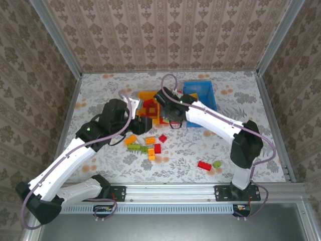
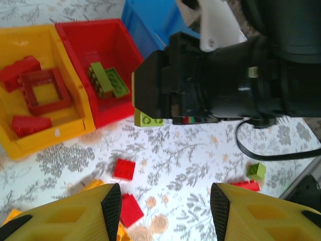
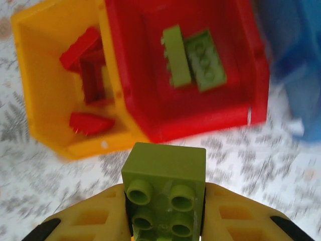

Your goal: Sort the legos into containers by color

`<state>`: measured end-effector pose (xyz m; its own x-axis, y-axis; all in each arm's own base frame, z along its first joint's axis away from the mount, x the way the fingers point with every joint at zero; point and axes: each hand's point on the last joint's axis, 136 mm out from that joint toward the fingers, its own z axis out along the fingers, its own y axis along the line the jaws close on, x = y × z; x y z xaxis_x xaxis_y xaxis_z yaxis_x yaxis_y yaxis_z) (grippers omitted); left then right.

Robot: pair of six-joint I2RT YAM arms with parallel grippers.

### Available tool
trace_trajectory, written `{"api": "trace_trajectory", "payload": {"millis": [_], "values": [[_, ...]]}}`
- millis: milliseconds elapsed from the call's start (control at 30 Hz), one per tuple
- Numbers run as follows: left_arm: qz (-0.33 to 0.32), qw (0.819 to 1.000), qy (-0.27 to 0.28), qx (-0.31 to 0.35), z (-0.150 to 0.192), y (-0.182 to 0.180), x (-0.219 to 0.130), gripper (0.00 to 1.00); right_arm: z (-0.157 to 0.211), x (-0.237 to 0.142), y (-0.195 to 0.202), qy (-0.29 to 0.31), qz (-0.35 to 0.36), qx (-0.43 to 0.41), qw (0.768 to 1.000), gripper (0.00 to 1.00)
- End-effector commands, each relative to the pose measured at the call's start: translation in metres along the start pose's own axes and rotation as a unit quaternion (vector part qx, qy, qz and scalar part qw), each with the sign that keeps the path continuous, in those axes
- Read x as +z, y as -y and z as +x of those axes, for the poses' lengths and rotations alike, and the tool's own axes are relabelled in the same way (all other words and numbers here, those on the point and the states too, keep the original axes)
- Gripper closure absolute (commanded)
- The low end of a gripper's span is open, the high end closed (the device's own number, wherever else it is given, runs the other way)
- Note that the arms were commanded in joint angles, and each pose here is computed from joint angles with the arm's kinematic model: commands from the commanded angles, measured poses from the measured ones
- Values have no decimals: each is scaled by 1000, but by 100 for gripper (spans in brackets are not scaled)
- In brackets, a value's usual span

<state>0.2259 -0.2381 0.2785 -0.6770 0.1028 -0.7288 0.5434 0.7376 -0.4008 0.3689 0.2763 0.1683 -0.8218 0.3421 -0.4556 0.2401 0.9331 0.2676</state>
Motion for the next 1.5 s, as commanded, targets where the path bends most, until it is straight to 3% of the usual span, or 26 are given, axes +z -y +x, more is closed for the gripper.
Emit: {"api": "trace_trajectory", "payload": {"millis": [0, 300, 567, 700, 833, 967, 1267, 1467], "values": [[0, 999, 35, -5, -32, 4, 6, 48, -26, 27, 16, -9, 35, -104, 994, 83], [-24, 999, 28, -28, -43, -5, 38, 48, -56, 90, -4, -78, -22, -115, 990, 80], [-37, 998, 22, -45, -40, -8, 52, 48, -66, 119, -12, -100, -51, -77, 991, 76], [-41, 998, 18, -45, -37, -7, 53, 48, -64, 126, -12, -114, -57, -67, 990, 62], [-47, 998, 15, -46, -32, -8, 52, 47, -69, 115, -11, -106, -57, -67, 990, 47], [-50, 997, 12, -50, -25, -8, 49, 48, -77, 93, -13, -89, -65, -65, 992, 39], [-96, 992, -9, -83, 2, -28, 38, 48, -86, 26, -6, -24, -82, -83, 993, 42], [-137, 981, -39, -133, 37, -53, 26, 48, -60, -25, 11, 22, -112, -125, 986, 42]]}}
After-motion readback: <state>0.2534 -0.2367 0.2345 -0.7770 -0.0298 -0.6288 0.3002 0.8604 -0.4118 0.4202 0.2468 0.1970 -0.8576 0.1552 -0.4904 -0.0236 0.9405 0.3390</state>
